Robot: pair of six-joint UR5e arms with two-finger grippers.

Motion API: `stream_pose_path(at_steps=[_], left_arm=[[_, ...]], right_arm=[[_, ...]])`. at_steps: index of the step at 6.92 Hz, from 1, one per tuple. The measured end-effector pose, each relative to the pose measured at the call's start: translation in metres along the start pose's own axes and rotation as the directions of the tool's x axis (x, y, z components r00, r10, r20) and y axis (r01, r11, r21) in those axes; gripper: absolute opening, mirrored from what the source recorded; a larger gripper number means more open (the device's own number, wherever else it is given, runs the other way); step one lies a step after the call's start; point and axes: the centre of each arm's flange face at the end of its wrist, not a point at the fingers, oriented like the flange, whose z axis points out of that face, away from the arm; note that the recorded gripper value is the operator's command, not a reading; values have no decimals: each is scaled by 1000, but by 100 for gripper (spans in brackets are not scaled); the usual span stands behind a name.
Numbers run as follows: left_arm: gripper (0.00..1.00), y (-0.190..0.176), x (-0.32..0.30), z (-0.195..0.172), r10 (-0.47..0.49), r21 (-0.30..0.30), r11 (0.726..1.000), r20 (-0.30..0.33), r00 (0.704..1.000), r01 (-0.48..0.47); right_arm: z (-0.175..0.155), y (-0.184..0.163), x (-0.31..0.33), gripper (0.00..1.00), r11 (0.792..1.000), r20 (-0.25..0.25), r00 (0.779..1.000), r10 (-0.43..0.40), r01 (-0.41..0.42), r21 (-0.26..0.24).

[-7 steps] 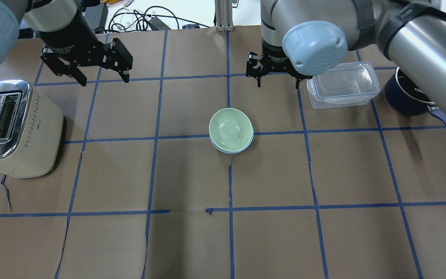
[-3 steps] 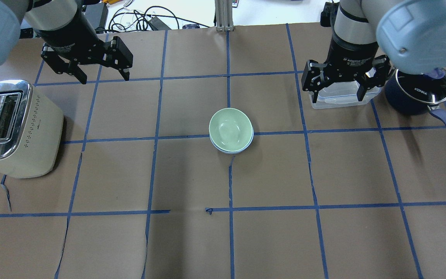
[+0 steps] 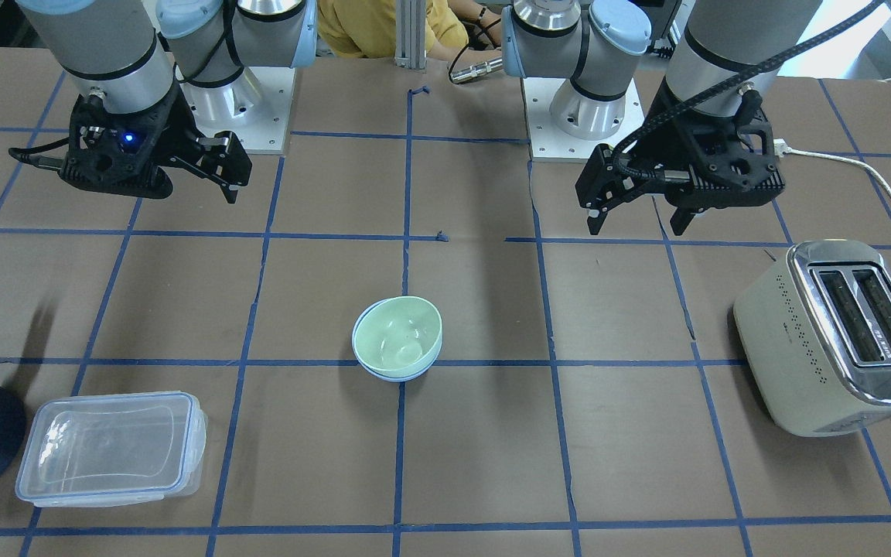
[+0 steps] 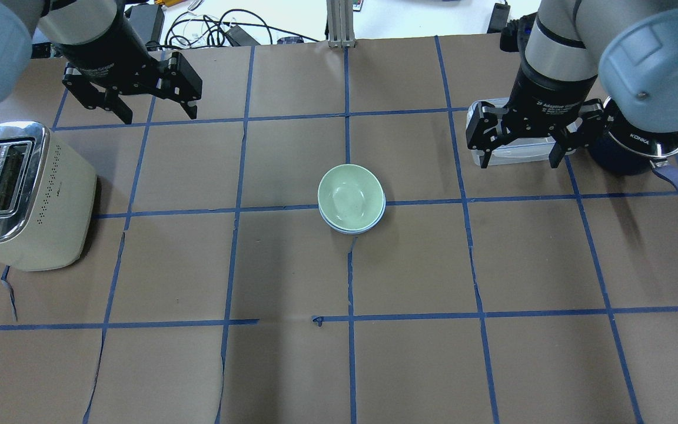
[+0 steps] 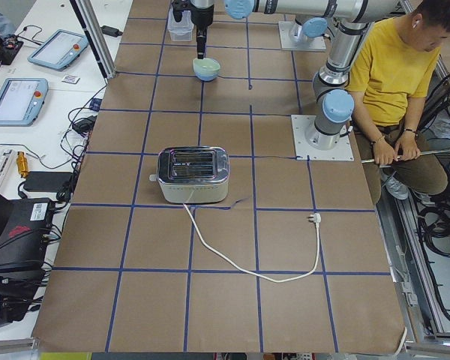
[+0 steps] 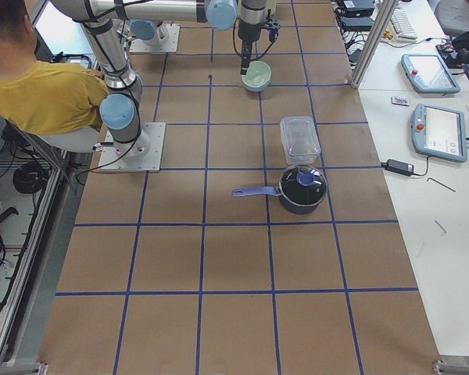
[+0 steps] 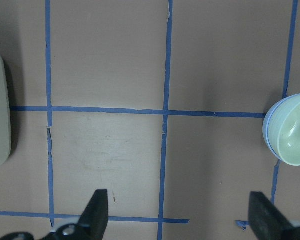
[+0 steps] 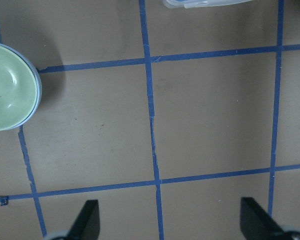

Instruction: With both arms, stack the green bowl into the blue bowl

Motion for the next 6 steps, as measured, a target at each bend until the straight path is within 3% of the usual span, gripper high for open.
stream_pose_path(at_steps=[6], left_arm=[[100, 0, 1, 0, -5, 0, 1000, 0, 1000, 5]], right_arm=[[-12, 7, 6, 100, 1000, 11, 1000, 8, -9, 14]])
